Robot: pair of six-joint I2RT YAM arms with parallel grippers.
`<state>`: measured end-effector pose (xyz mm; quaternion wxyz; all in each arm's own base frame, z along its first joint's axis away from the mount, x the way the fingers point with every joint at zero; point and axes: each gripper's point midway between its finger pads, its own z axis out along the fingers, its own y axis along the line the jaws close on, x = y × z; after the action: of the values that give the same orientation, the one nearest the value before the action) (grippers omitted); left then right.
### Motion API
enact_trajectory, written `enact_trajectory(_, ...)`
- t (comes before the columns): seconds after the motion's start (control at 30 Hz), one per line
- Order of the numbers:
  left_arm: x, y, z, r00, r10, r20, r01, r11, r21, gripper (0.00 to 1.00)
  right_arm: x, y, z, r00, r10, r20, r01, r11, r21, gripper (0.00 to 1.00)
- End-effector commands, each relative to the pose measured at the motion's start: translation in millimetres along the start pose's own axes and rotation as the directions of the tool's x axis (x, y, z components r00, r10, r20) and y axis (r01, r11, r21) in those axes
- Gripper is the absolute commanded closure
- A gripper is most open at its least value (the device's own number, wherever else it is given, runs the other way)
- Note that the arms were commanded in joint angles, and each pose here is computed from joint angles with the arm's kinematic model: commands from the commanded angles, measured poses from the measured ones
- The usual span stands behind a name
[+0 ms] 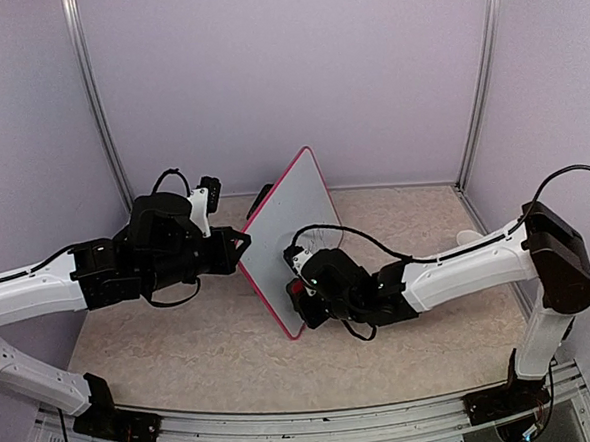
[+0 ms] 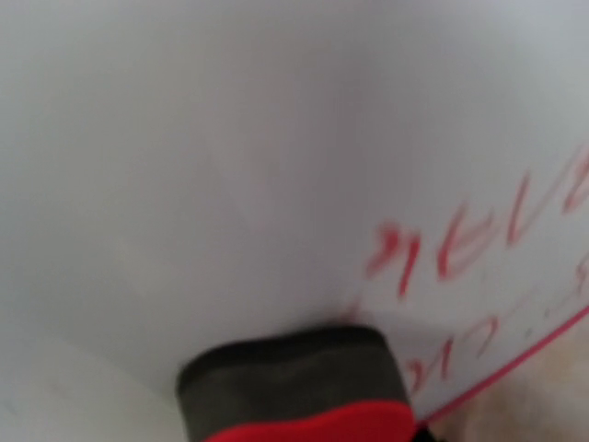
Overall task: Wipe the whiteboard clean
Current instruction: Erase the whiteboard at the center of the board.
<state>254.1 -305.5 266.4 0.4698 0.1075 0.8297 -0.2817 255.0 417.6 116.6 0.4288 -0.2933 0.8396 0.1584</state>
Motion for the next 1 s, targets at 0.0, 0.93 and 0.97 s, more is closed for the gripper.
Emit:
enact_trajectory(0.0, 13, -24, 0, 0.998, 0.014, -0.064, -0.008, 0.995, 0.097, 1.00, 25, 20, 0, 0.999, -0.045, -0.006, 0.044, 0.997, -0.061, 0.76)
enact_trajectory(0.93, 14, -29, 2, 0.997, 0.016, -0.071, -0.009, 0.994, 0.106, 1.00, 0, 14, 6, 0.979, -0.106, 0.173, 0.099, 0.994, 0.045, 0.76)
enact_trajectory(0.97, 15, -29, 2, 0.997, 0.018, -0.072, -0.010, 0.994, 0.106, 1.00, -3, 14, 7, 0.979, -0.105, 0.176, 0.097, 0.994, 0.051, 0.76)
